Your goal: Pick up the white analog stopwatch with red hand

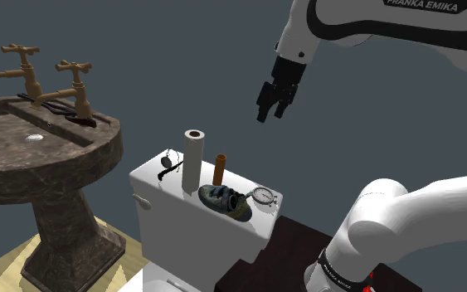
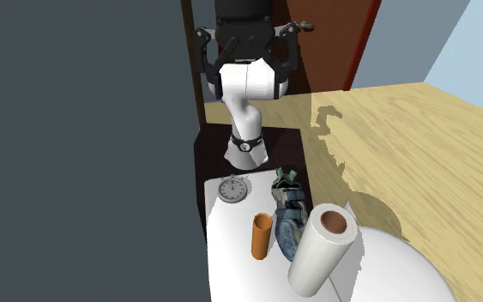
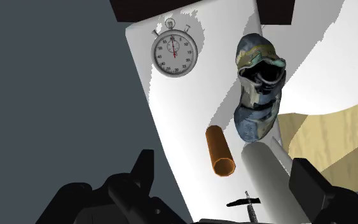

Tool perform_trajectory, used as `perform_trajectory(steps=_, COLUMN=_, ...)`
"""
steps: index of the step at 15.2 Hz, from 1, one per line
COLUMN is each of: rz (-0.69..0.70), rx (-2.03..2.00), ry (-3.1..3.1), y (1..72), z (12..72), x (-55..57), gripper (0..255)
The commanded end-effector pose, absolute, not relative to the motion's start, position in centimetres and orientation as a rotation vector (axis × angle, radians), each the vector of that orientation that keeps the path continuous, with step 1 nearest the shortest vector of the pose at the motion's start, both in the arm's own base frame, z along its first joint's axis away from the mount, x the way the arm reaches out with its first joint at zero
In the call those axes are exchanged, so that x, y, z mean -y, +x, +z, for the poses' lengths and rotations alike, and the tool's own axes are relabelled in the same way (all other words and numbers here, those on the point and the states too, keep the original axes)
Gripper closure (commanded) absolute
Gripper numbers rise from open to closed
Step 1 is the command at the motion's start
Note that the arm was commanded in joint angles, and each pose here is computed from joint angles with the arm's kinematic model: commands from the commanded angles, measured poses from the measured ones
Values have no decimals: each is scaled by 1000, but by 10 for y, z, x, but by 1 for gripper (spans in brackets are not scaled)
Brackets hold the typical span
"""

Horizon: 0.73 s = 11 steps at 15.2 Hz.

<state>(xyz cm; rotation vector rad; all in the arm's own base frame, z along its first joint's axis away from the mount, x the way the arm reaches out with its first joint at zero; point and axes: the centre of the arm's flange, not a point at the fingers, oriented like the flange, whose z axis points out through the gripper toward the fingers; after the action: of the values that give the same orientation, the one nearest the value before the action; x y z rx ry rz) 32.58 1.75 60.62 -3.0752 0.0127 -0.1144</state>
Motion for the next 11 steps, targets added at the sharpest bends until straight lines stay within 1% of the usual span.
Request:
perform_trajectory(steps=1, rz=-114, rx=-13, ry=-3075, y=326, z=606, x=-18, gripper=0)
perform_trajectory(steps=11, rz=22, rx=210, ry=-3100, y=305, z=481, x=-5, gripper=0)
